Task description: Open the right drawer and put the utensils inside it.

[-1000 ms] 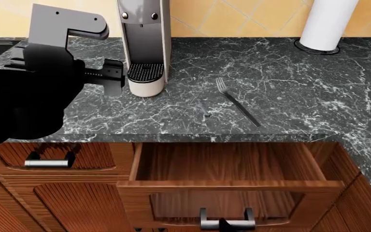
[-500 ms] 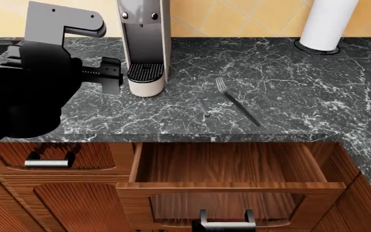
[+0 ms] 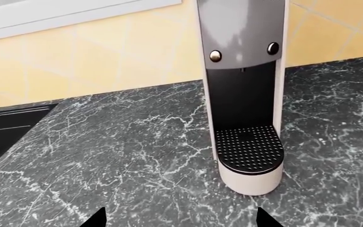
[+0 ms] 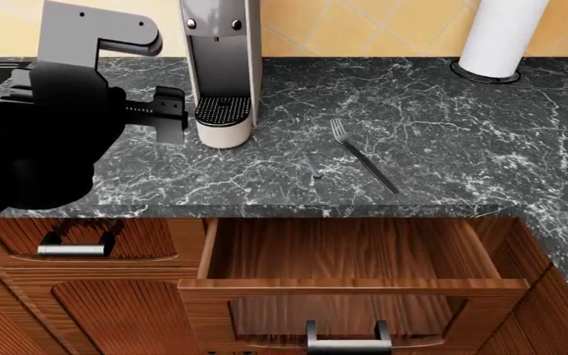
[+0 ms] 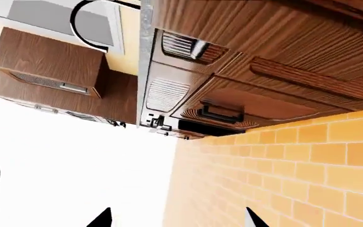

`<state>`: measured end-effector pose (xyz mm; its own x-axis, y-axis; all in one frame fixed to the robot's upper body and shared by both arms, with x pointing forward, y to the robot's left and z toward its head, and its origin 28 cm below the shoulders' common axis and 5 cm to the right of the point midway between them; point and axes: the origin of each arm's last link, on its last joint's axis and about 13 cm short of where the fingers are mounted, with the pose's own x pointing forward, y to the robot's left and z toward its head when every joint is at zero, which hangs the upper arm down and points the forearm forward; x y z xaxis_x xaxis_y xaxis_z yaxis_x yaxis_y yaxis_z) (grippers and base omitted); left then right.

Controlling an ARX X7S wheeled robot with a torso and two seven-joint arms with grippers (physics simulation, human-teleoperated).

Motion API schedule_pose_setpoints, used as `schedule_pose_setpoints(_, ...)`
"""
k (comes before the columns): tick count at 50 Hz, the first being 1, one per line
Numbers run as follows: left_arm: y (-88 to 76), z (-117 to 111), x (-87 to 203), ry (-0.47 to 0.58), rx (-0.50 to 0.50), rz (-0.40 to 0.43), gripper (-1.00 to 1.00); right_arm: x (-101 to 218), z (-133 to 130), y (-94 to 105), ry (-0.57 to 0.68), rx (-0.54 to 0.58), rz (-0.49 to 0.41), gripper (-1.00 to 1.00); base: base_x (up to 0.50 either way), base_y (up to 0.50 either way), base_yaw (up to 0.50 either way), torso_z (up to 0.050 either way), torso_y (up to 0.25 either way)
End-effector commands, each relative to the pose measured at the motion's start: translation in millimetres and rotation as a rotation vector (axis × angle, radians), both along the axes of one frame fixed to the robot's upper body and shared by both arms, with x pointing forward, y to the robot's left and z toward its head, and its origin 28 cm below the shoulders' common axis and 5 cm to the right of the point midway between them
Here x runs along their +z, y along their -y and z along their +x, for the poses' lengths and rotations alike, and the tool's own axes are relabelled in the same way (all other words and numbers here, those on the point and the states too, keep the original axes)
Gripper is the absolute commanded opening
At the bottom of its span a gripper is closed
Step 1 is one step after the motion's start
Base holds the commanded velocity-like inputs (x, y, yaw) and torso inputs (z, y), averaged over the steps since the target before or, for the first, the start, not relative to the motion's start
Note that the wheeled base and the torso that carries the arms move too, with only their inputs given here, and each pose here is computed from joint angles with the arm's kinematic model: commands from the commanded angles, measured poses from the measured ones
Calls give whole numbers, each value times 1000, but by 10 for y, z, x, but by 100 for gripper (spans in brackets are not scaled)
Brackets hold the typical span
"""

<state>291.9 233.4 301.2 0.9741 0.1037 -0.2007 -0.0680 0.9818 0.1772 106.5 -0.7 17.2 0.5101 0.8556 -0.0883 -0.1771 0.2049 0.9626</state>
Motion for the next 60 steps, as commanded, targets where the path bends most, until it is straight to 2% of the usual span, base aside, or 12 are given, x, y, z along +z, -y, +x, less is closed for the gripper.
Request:
schedule_pose_setpoints(1,5,0,16,1,0,-2,100,345,-72,-113,192,277,-146,100,0,0,0,0,0)
schedule_pose_setpoints(7,7,26,-14,-6,0,-3,100,544,174,-94,272,309,-234,100,0,0,0,0,0)
schedule_pose_setpoints(13,5,68,-69,-16,2,-1,100,1042,322,-86,494,408,-378,100,0,0,0,0,0)
schedule_pose_setpoints(17,-1,80,-79,-19,3,-3,100,1225,342,-64,571,390,-436,100,0,0,0,0,0)
schedule_pose_setpoints(19,-3,83,-86,-21,3,-1,100,1485,375,-10,623,346,-511,100,0,0,0,0,0)
schedule_pose_setpoints(27,-33,105,-50,-18,14,-10,100,1951,197,-2,725,341,-648,100,0,0,0,0,0)
schedule_pose_setpoints(33,-31,89,-36,-16,14,-9,100,2376,-26,-38,817,257,-769,100,0,0,0,0,0)
schedule_pose_setpoints(41,-22,90,-61,-19,12,-3,100,2959,-149,64,964,91,-801,100,0,0,0,0,0)
schedule_pose_setpoints(47,-17,97,-75,-21,12,-1,100,3296,191,334,918,-133,-881,100,0,0,0,0,0)
schedule_pose_setpoints(53,-22,105,-85,-24,12,-4,100,3277,456,539,820,-228,-940,100,0,0,0,0,0)
schedule_pose_setpoints(54,-33,122,-89,-26,17,-3,100,3239,588,660,771,-268,-981,100,0,0,0,0,0)
schedule_pose_setpoints(60,-29,99,-62,-22,13,-5,100,3369,837,875,681,-409,-1078,100,0,0,0,0,0)
